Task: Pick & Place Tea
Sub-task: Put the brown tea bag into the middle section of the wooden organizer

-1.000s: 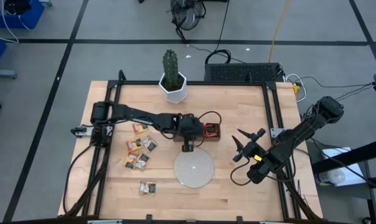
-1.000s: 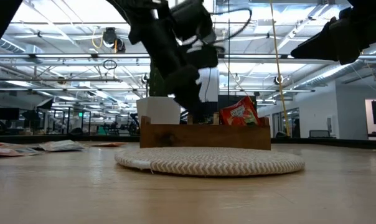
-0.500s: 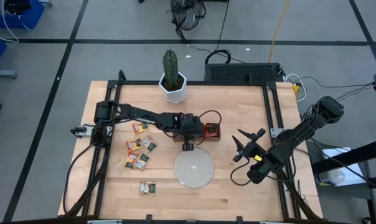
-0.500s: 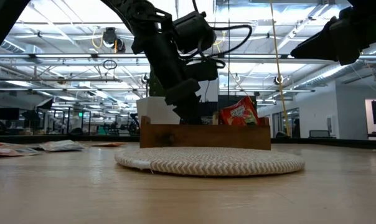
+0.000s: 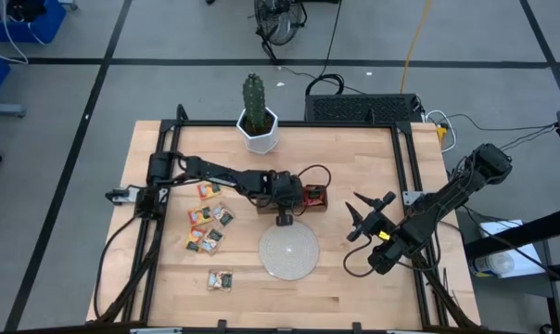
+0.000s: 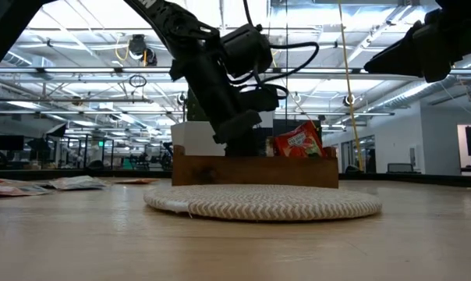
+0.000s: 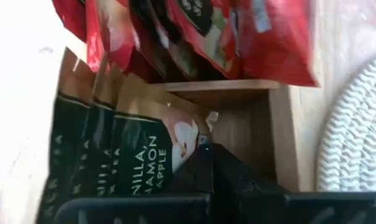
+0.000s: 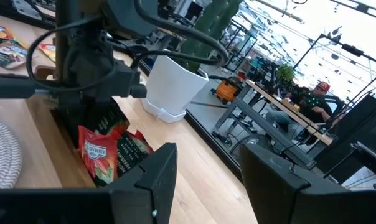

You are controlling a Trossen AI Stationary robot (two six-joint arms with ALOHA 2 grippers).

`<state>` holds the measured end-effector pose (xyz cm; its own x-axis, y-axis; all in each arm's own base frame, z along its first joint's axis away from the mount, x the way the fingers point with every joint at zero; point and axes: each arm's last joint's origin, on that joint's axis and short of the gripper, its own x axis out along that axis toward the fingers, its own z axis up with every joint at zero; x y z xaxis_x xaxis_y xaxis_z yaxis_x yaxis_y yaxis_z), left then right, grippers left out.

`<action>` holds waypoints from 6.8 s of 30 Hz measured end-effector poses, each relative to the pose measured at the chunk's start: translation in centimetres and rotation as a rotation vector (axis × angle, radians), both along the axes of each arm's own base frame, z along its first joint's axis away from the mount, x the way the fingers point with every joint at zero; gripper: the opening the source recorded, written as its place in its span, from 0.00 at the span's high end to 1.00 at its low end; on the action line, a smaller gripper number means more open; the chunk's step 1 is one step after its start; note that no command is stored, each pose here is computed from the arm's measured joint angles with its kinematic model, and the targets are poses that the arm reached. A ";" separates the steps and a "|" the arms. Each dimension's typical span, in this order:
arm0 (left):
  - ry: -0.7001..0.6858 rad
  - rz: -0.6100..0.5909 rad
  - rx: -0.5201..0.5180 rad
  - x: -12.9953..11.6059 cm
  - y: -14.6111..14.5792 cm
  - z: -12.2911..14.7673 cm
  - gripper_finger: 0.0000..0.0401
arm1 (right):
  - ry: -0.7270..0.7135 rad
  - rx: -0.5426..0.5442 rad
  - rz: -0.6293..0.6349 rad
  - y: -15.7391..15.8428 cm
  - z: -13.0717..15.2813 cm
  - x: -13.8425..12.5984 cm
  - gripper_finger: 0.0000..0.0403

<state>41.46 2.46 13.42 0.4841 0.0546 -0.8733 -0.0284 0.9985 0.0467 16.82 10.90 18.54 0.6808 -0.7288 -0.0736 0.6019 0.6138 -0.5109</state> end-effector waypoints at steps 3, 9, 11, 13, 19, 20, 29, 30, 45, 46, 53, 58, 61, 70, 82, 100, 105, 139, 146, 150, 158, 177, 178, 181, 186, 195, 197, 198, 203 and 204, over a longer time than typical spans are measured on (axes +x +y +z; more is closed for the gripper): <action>-0.005 0.004 -0.003 0.1 -0.1 -0.1 1.00 | 0.003 -0.003 0.001 0.0 0.0 0.0 0.60; -0.014 0.012 0.049 0.2 -0.7 -0.2 1.00 | 0.004 -0.006 0.003 0.2 0.1 0.2 0.60; -0.012 0.019 0.065 0.2 -0.9 -0.2 1.00 | 0.006 -0.008 0.004 0.2 0.1 0.2 0.60; -0.008 0.031 0.074 0.2 -0.9 -0.2 1.00 | 0.005 -0.007 0.003 0.2 0.1 0.2 0.60; -0.001 0.065 0.130 0.1 -1.2 -0.3 1.00 | 0.003 -0.005 0.003 0.2 0.1 0.2 0.60; -0.002 0.065 0.132 0.1 -1.2 -0.3 1.00 | 0.003 -0.005 0.003 0.2 0.1 0.2 0.60; -0.001 0.028 0.121 -0.5 -2.0 1.1 1.00 | -0.002 -0.001 0.003 0.2 0.1 0.2 0.60; -0.012 0.026 0.121 -0.5 -2.1 1.5 1.00 | -0.001 -0.002 0.004 0.2 0.1 0.2 0.60; -0.076 -0.068 0.060 -0.7 -3.1 3.6 0.98 | -0.001 -0.003 0.005 0.3 0.2 0.3 0.60; -0.091 -0.069 0.060 -0.6 -3.1 3.9 0.97 | -0.001 -0.003 0.005 0.3 0.2 0.4 0.60; -0.110 -0.086 0.058 -0.7 -3.7 4.6 0.91 | 0.006 -0.011 0.008 0.4 0.3 0.5 0.60; -0.131 -0.071 0.042 -1.4 -4.0 6.3 0.91 | 0.004 -0.010 0.008 0.4 0.3 0.5 0.60; -0.152 -0.055 0.019 -2.4 -4.6 8.4 0.91 | 0.004 -0.010 0.008 0.4 0.3 0.5 0.60; -0.243 -0.048 -0.046 -7.9 -6.3 12.7 0.91 | 0.007 -0.013 0.008 0.4 0.3 0.5 0.60; -0.011 0.242 -0.397 -15.6 -6.9 8.1 0.88 | 0.023 -0.035 0.007 0.4 0.3 0.5 0.60; 0.313 0.553 -0.333 -18.6 -0.7 6.5 0.42 | 0.023 0.009 0.025 0.5 0.2 0.5 0.60; 0.330 0.585 -0.385 -19.5 0.6 4.5 0.45 | 0.035 0.018 0.033 0.5 0.2 0.5 0.60; 0.306 0.631 -0.516 -21.7 1.5 0.0 0.79 | 0.040 0.020 0.036 0.5 0.2 0.5 0.60; 0.260 0.580 -0.502 -21.3 1.3 0.2 0.98 | 0.039 0.022 0.036 0.5 0.2 0.5 0.60; 0.159 0.522 -0.442 -19.8 0.7 2.3 0.99 | 0.037 0.023 0.036 0.5 0.2 0.5 0.60; -0.281 0.342 -0.151 -16.0 -1.3 10.6 0.99 | -0.004 0.055 -0.003 0.1 0.5 1.4 0.60; -0.654 0.195 0.149 -11.5 -3.2 13.9 1.00 | 0.040 0.219 0.231 -3.2 3.0 6.9 0.60; -0.670 0.188 0.156 -11.0 -3.3 13.6 1.00 | 0.029 0.225 0.255 -3.6 3.2 7.2 0.60; -0.711 0.178 0.189 -9.8 -3.6 13.0 1.00 | -0.006 0.233 0.298 -4.6 3.8 7.9 0.60; -0.768 0.140 0.238 -8.5 -4.2 12.3 1.00 | -0.106 0.316 0.431 -6.2 4.7 8.9 0.60; -0.843 0.107 0.323 -8.3 -4.7 13.1 1.00 | -0.144 0.363 0.435 -7.9 4.5 9.6 0.60; -0.860 0.104 0.326 -8.2 -4.8 13.3 1.00 | -0.142 0.352 0.433 -8.1 4.4 9.8 0.60; -0.859 0.104 0.327 -8.2 -4.8 13.3 1.00 | -0.149 0.346 0.434 -8.1 4.4 9.9 0.60; -0.835 0.109 0.340 -8.3 -4.7 13.1 1.00 | -0.140 0.324 0.439 -8.0 4.4 9.9 0.61; -0.828 0.115 0.346 -8.3 -4.7 13.0 1.00 | -0.143 0.322 0.439 -8.0 4.4 9.9 0.61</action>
